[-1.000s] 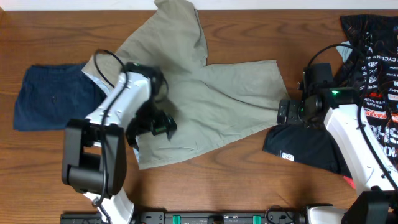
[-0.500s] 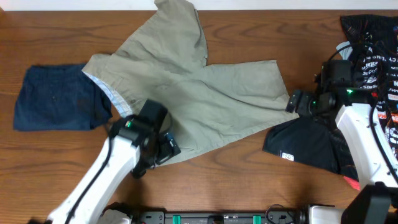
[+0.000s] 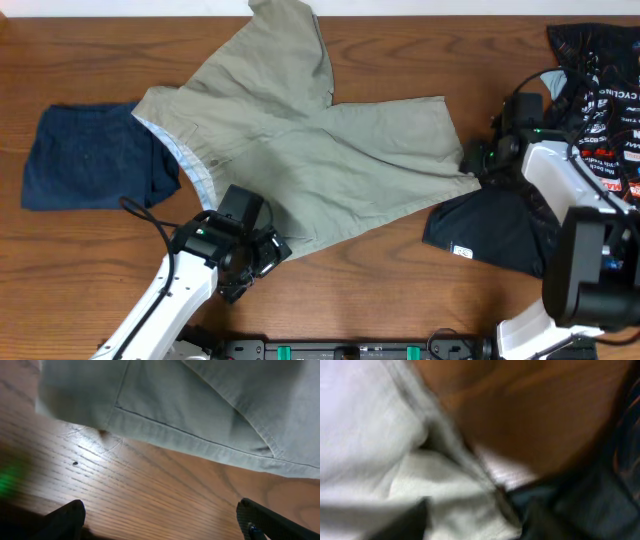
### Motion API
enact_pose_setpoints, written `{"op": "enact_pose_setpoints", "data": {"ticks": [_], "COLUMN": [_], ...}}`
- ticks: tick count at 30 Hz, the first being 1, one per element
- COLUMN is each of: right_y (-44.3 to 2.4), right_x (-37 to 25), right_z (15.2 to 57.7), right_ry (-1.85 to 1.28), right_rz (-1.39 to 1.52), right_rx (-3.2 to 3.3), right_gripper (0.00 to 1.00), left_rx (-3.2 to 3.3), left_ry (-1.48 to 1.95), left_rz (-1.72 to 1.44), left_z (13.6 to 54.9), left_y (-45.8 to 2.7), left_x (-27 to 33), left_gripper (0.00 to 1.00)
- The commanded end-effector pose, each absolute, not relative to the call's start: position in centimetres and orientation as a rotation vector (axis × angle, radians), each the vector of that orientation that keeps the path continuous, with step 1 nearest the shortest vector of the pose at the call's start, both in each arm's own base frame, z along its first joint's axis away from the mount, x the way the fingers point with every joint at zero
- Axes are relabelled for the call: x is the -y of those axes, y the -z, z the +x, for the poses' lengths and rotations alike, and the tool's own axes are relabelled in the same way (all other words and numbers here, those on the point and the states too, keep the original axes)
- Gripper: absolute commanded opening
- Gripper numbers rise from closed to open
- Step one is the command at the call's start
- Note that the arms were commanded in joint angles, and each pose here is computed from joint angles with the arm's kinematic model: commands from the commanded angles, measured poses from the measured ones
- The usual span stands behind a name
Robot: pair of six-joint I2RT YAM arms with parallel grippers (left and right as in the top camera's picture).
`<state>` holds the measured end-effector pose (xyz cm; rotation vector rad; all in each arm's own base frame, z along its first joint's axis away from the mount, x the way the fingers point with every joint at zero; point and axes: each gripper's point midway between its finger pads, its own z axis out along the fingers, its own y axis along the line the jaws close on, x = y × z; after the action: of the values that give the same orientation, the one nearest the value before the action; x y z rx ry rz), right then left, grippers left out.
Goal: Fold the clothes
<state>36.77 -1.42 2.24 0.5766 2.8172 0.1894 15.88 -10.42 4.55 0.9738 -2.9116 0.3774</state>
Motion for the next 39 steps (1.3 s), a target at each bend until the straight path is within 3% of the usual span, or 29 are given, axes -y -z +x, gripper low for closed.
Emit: {"op": "enact_pose_setpoints", "data": {"ticks": [1,2,3,13,17,21,24,27,34,39], "right_y": [-1.1,-0.8,-0.4,2.8,1.2,-1.4,-3.8,-6.2,-11.4,-10.7], "right_x": [2.7,3.1,3.6,11.9,16.8,20.3,21.8,21.6,15.5,10.4], "right_z": [37.0,36.8,36.4,27.9,24.6,22.5,23.2,26.4,33.3,33.5], "right_ry": [-0.193,-0.184,-0.163,0.405,0.656,0.65,0.491,0.2,-0.334,-0.443], "right_rz": [0.646,0.662,0.685,0.947,1.259,1.623,1.755,1.645,0.97,0.757], "right_rx": [-2.811,-2.819,-2.832,-3.044,-2.927,-2.74,-2.605,-2.557,-2.587,-2.713], "right_gripper": [0.26,0.18,0.17,0.17,0.17,0.19,0.09,0.06,0.17,0.36], "left_rx": [2.896,2.897,2.899,2.902,2.901,2.901,2.902,2.902,2.902,2.901], "left_ry": [-0.384,-0.384,-0.386,-0.391,-0.391,-0.391,-0.391,-0.391,-0.391,-0.391], "left_rz": [0.99,0.99,0.989,0.99,0.989,0.989,0.989,0.99,0.99,0.99], "left_z": [15.8,15.9,15.9,16.0,16.0,16.0,16.0,16.0,16.0,16.0], "left_y": [-4.5,-4.5,-4.5,-4.5,-4.5,-4.5,-4.5,-4.5,-4.5,-4.5], "left_x": [10.6,10.6,10.6,10.7,10.7,10.7,10.7,10.7,10.7,10.7], "left_gripper": [0.98,0.98,0.98,0.98,0.98,0.98,0.98,0.98,0.98,0.98]}}
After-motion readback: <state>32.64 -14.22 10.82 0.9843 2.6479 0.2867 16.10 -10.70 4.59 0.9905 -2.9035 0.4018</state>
